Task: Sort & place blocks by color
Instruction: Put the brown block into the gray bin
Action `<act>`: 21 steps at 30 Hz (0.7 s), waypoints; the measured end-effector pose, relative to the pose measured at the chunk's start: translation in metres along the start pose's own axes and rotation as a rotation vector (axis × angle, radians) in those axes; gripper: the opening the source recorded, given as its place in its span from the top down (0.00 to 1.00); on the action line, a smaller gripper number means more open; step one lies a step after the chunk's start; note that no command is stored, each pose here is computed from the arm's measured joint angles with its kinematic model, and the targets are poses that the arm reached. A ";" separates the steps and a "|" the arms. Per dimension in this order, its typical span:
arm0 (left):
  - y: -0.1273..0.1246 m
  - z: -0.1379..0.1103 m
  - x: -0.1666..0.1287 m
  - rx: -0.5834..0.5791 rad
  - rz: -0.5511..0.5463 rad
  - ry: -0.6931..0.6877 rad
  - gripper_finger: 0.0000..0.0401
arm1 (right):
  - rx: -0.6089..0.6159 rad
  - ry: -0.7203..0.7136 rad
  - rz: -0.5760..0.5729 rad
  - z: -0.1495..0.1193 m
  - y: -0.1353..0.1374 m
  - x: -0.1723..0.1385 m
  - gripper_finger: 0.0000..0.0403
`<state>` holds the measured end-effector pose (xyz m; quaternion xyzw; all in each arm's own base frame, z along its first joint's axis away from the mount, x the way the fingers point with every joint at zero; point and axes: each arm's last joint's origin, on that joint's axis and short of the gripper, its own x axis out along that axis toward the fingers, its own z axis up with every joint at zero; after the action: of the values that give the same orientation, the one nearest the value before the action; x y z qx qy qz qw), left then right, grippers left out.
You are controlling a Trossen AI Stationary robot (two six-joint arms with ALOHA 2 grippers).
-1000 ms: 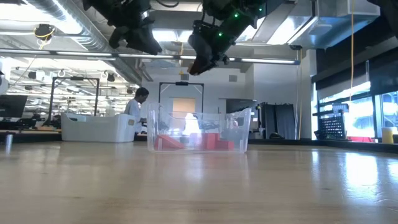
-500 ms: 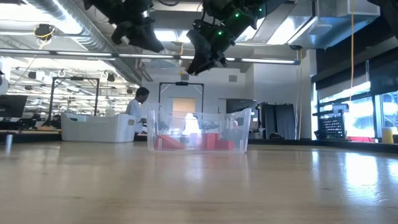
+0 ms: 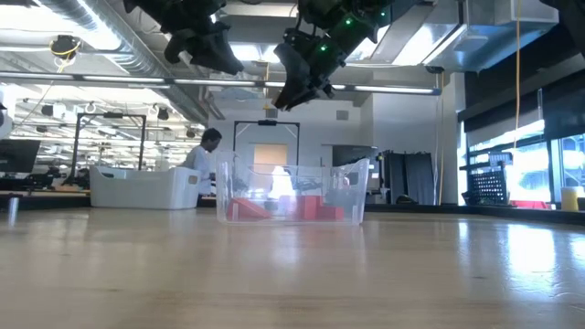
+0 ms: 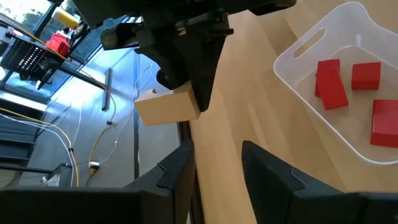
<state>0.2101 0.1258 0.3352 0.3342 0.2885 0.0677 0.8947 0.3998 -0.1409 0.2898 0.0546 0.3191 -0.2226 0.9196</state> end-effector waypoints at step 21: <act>-0.001 0.001 0.000 0.002 -0.001 0.001 0.69 | 0.017 0.079 0.093 -0.007 0.002 -0.001 0.88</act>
<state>0.2105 0.1250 0.3351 0.3349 0.2889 0.0672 0.8943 0.3963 -0.1368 0.2843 0.0857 0.3504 -0.1801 0.9151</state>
